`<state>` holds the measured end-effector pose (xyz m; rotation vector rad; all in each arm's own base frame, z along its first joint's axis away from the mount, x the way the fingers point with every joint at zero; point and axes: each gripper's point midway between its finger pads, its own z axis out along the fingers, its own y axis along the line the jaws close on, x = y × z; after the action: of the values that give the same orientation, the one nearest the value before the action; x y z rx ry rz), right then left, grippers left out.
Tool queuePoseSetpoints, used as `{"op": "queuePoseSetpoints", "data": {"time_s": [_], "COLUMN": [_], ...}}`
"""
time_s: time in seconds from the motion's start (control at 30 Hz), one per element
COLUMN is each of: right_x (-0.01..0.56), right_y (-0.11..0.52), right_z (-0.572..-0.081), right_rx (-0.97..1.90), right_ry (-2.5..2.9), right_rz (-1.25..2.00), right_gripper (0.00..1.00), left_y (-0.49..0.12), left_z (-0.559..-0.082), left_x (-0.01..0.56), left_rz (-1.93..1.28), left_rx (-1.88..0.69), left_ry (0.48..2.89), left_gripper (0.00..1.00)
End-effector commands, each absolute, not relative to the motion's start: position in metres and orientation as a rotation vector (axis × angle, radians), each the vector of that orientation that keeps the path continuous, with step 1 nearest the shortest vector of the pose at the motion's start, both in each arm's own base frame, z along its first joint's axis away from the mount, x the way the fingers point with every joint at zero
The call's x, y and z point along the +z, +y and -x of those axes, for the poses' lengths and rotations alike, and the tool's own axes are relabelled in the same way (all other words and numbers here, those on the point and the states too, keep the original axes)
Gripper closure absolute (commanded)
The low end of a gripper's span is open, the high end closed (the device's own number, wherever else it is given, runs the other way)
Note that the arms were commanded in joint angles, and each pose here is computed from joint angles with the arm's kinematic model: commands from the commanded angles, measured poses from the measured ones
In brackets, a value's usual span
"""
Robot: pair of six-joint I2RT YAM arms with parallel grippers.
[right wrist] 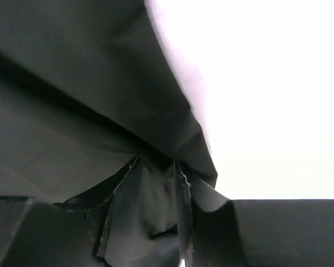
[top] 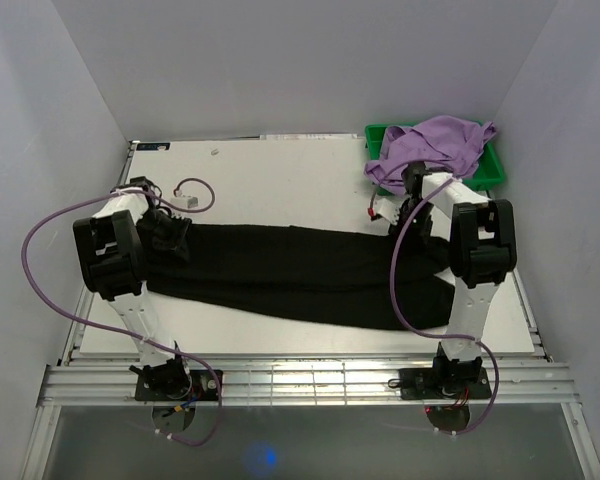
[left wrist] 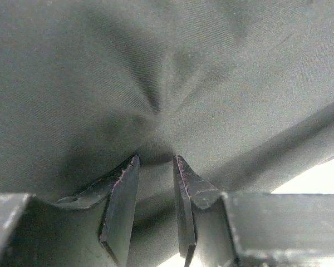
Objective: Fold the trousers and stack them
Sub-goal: Fold the trousers
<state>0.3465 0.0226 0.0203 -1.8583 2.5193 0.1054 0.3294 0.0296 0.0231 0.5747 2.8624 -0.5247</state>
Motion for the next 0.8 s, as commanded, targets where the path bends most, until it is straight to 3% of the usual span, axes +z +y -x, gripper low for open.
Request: {"op": "queuePoseSetpoints", "data": {"time_s": [0.0,0.17,0.37,0.5,0.77], "right_x": [0.043,0.066,0.11,0.133,0.119], "right_y": [0.028,0.038,0.039,0.017,-0.053], "right_z": [-0.406,-0.405,-0.366,-0.356,-0.363], "right_rx": [-0.027,0.026,0.104,0.064,-0.076], "right_ry": [2.458,2.361,2.264,2.245,2.254], "right_rz": [1.733,1.777,1.835,1.844,1.867], "right_gripper": [0.65,0.63,0.52,0.4,0.44], "left_y": [0.03,0.027,0.018,0.019,0.017], "left_z": [-0.361,-0.367,-0.367,-0.364,-0.358], "left_x": [0.015,0.018,0.036,0.05,0.075], "left_rz": [-0.377,-0.359,-0.404,-0.522,-0.866], "left_rx": [-0.516,-0.553,-0.61,-0.584,-0.503], "left_ry": [2.845,2.845,2.788,2.74,2.558], "left_gripper": [0.58,0.57,0.54,0.52,0.47]}}
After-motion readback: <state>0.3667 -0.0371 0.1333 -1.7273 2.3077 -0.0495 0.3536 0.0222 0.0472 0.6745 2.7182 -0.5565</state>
